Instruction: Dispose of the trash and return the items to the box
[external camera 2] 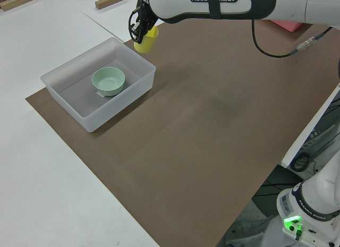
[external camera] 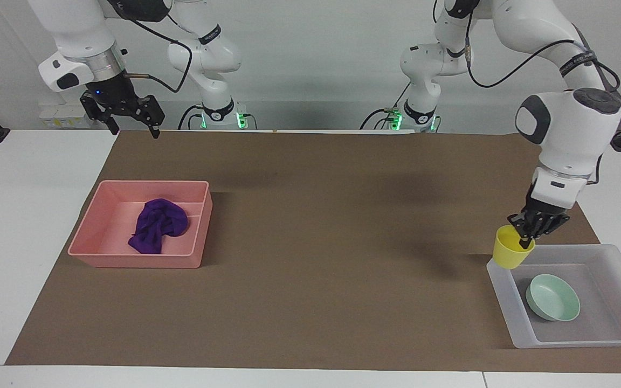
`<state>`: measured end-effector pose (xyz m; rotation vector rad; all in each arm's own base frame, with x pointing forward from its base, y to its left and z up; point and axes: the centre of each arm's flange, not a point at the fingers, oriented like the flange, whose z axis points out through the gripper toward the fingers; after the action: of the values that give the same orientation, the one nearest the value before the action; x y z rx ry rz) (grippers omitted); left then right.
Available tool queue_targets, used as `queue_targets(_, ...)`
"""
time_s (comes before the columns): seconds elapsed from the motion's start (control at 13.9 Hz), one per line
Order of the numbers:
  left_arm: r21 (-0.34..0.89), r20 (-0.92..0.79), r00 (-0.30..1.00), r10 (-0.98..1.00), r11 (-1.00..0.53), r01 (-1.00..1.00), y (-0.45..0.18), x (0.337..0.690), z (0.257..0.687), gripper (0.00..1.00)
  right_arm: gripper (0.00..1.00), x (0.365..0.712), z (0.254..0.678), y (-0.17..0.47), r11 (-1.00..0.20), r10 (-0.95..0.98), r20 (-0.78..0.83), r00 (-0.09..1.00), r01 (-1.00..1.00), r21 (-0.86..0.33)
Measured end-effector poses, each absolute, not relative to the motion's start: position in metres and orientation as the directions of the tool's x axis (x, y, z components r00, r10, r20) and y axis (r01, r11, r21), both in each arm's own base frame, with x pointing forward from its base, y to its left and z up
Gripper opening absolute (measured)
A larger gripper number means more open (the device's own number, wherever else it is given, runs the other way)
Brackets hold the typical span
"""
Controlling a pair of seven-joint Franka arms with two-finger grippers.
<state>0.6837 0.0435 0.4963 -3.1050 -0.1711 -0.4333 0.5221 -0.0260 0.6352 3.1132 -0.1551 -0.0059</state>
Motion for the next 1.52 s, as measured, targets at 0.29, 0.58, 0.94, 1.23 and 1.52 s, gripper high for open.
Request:
queue_targets(0.29,0.019,0.246,0.962,0.121,-0.993,0.12,0.092,0.717,0.476,0.04,1.0,0.522,0.635,-0.026,-0.995,-0.099,-0.002,0.995,-0.099,0.025)
queue_targets(0.58,0.036,0.216,0.963,0.16,-0.987,0.156,0.127,0.743,0.426,0.04,1.0,0.522,0.635,-0.026,-0.995,-0.099,-0.002,0.995,-0.099,0.025)
queue_targets(0.94,0.041,0.201,0.96,0.193,-0.981,0.189,0.153,0.748,0.399,0.04,1.0,0.522,0.635,-0.026,-0.995,-0.099,-0.002,0.995,-0.099,0.025)
queue_targets(1.23,0.075,0.225,0.95,0.219,-0.975,0.207,0.155,0.747,0.376,0.04,1.0,0.522,0.635,-0.026,-0.995,-0.099,-0.002,0.995,-0.099,0.025)
queue_targets(1.52,0.084,0.22,0.949,0.225,-0.974,0.211,0.153,0.743,0.365,0.04,1.0,0.522,0.635,-0.026,-0.995,-0.099,-0.002,0.995,-0.099,0.025)
